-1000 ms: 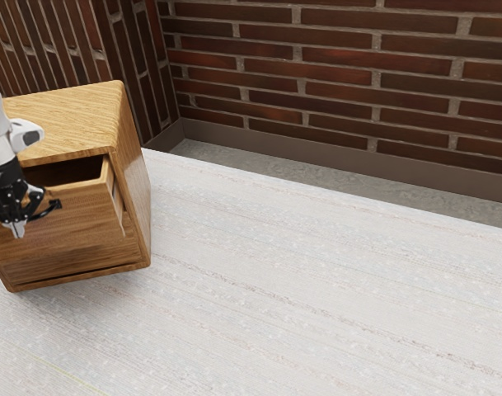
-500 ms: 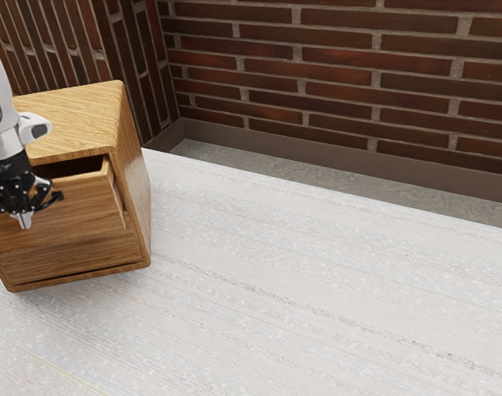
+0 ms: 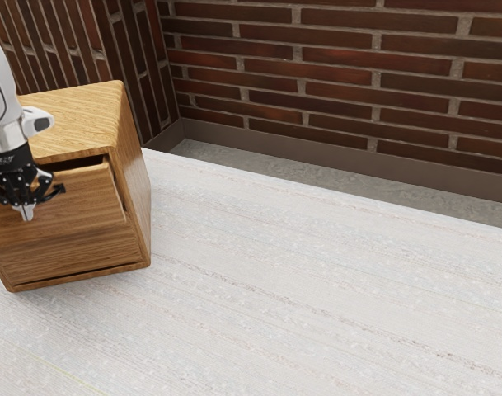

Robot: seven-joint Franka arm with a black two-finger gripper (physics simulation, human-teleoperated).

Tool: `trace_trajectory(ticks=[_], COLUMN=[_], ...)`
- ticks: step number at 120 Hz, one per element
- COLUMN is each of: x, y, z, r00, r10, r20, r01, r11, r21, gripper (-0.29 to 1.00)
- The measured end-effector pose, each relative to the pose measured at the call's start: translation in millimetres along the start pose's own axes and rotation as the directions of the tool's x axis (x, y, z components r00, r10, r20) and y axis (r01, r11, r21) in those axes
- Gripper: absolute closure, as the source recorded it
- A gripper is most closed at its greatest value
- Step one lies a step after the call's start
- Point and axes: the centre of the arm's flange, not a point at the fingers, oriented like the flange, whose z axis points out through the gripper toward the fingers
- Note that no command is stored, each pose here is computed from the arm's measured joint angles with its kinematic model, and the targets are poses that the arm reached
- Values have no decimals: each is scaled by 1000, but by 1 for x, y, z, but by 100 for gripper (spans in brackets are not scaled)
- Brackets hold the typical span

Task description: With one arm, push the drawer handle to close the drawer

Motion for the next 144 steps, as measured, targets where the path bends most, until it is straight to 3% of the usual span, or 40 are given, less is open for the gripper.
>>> trace_trajectory(ticks=[144], x=[40], y=[-8], z=[-1], r00=[1000], r10=[16], r20=[-1], r01=[-16], r11=[1000], r21=[-18], gripper=[79])
